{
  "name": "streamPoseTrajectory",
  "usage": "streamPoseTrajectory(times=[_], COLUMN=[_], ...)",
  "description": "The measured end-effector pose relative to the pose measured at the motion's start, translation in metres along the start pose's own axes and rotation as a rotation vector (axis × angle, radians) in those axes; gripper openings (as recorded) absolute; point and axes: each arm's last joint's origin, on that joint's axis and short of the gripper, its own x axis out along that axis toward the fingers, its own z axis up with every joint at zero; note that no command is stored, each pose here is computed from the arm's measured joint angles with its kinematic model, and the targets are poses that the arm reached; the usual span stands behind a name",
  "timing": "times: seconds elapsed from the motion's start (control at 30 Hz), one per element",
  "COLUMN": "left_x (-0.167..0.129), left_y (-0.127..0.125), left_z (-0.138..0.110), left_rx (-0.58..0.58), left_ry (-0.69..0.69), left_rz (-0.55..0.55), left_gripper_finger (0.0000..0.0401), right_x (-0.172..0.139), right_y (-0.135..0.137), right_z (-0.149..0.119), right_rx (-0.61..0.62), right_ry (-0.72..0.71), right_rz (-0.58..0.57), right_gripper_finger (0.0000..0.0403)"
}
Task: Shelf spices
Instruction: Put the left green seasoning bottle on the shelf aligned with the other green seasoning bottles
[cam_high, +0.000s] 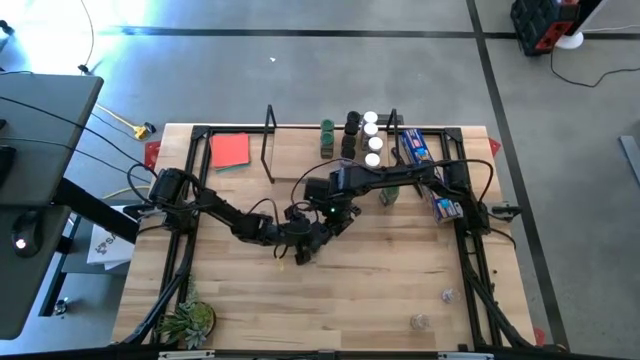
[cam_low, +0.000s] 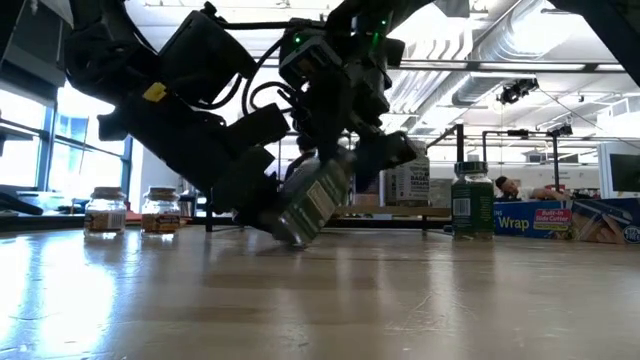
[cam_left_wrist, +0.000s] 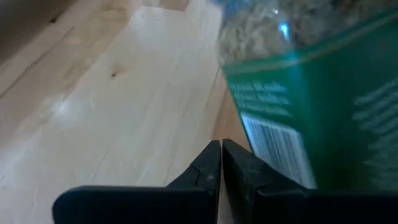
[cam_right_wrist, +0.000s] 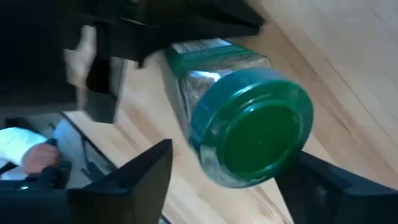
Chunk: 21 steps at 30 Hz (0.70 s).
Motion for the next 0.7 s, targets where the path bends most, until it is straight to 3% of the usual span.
streamPoseTrajectory(times=[0.2, 0.4, 0.53, 0.63, 0.7], left_x=[-0.002, -0.009, -0.019, -0.031, -0.039], left_y=[-0.001, -0.001, 0.003, 0.007, 0.009], left_z=[-0.001, 0.001, 0.005, 0.011, 0.015], left_rx=[0.045, 0.083, 0.134, 0.155, 0.162], left_ry=[0.000, 0.009, 0.034, 0.055, 0.067], left_rz=[0.048, 0.106, 0.191, 0.220, 0.224], left_gripper_finger=[0.0014, 0.0014, 0.0014, 0.0014, 0.0014], right_x=[0.002, -0.005, -0.013, -0.012, -0.002], right_y=[0.007, 0.021, 0.039, 0.047, 0.048], right_z=[-0.003, -0.019, -0.045, -0.069, -0.080], right_rx=[-0.018, -0.098, -0.332, -0.555, -0.626], right_ry=[-0.002, -0.097, -0.180, -0.229, -0.219], right_rz=[0.026, -0.055, -0.154, -0.360, -0.495], right_gripper_finger=[0.0284, 0.0286, 0.0286, 0.0286, 0.0286])
